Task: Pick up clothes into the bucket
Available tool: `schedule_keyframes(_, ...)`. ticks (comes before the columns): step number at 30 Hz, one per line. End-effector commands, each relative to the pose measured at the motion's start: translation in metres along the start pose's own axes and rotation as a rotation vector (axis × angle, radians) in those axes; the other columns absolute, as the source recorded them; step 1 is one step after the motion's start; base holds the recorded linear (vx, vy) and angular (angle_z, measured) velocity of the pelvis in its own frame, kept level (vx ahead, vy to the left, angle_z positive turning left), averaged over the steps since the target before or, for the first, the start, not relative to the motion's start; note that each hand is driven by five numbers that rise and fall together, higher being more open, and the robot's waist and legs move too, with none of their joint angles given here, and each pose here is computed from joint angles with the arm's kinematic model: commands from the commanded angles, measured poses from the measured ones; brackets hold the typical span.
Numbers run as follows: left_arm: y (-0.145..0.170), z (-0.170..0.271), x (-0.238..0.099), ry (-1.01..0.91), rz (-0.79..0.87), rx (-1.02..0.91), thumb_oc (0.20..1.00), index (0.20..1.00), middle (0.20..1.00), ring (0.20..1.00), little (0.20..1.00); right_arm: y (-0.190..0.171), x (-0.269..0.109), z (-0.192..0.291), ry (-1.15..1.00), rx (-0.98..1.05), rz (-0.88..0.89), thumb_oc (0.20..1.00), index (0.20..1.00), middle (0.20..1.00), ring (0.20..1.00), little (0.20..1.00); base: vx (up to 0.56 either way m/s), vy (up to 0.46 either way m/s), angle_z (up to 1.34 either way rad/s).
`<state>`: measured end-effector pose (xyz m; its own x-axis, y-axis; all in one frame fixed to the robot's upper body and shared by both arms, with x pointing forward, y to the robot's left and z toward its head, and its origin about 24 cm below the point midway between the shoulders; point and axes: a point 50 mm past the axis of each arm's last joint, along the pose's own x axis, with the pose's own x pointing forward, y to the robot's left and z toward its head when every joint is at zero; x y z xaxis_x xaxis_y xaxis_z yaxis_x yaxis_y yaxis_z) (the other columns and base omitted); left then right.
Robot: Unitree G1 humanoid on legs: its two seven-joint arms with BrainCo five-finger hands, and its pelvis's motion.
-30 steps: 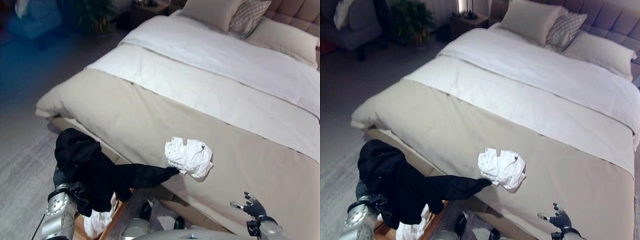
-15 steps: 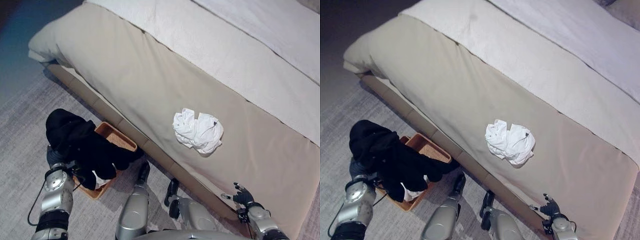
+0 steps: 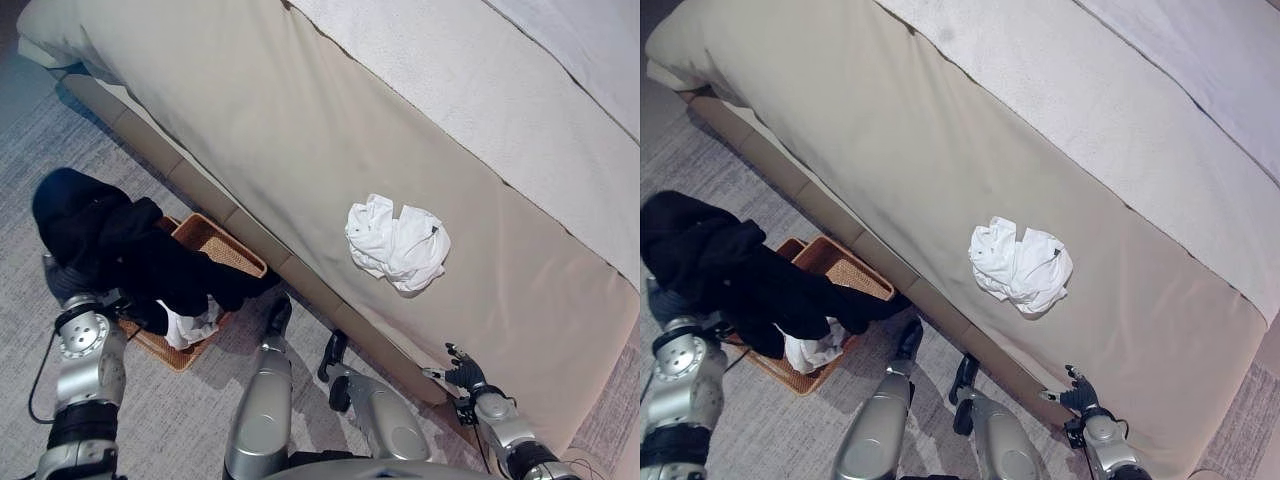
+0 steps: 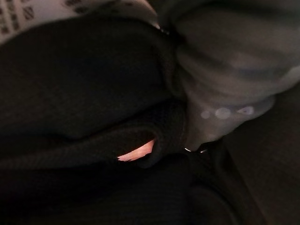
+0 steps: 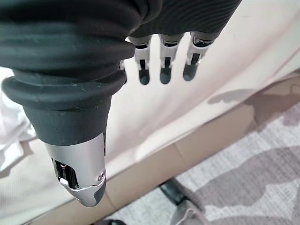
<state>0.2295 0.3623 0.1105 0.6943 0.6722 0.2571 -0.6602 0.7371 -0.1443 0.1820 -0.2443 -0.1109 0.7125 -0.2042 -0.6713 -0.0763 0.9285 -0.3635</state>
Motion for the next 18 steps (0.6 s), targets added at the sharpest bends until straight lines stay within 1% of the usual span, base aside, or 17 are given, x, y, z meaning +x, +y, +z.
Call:
schedule_keyframes(1, 0.013, 0.06, 0.011, -0.287, 0.0, -0.044, 0.2, 0.2, 0.2, 0.2, 0.2, -0.01, -0.009, -0.027, 0.077, -0.02, -0.022, 1.0, 1.0, 1.0, 1.0, 1.0, 0.0, 0.0, 0.0)
schedule_keyframes(2, 0.013, 0.06, 0.011, -0.287, 0.0, -0.044, 0.2, 0.2, 0.2, 0.2, 0.2, -0.01, -0.009, -0.027, 0.077, -0.02, -0.022, 1.0, 1.0, 1.0, 1.0, 1.0, 0.0, 0.0, 0.0)
schedule_keyframes(4, 0.012, 0.086, 0.007, -0.404, -0.038, -0.083, 0.2, 0.2, 0.2, 0.2, 0.2, -0.013, -0.011, -0.037, 0.124, -0.04, -0.023, 1.0, 1.0, 1.0, 1.0, 1.0, 0.0, 0.0, 0.0)
schedule_keyframes(6, 0.013, 0.089, 0.007, -0.418, -0.034, -0.085, 0.2, 0.2, 0.2, 0.2, 0.2, -0.014, -0.011, -0.039, 0.131, -0.039, -0.024, 1.0, 1.0, 1.0, 1.0, 1.0, 0.0, 0.0, 0.0)
schedule_keyframes(9, 0.009, 0.106, 0.003, -0.499, -0.064, -0.087, 0.2, 0.2, 0.2, 0.2, 0.2, -0.018, -0.012, -0.043, 0.153, -0.038, -0.032, 1.0, 1.0, 1.0, 1.0, 1.0, 0.0, 0.0, 0.0)
schedule_keyframes(13, 0.011, 0.126, 0.0, -0.593, -0.069, -0.061, 0.2, 0.2, 0.2, 0.2, 0.2, -0.018, -0.013, -0.048, 0.175, -0.043, -0.025, 1.0, 1.0, 1.0, 1.0, 1.0, 0.0, 0.0, 0.0)
schedule_keyframes(18, 0.014, 0.14, -0.004, -0.652, -0.093, -0.015, 0.2, 0.2, 0.2, 0.2, 0.2, -0.02, -0.015, -0.052, 0.196, -0.042, -0.025, 1.0, 1.0, 1.0, 1.0, 1.0, -0.01, -0.003, 0.0)
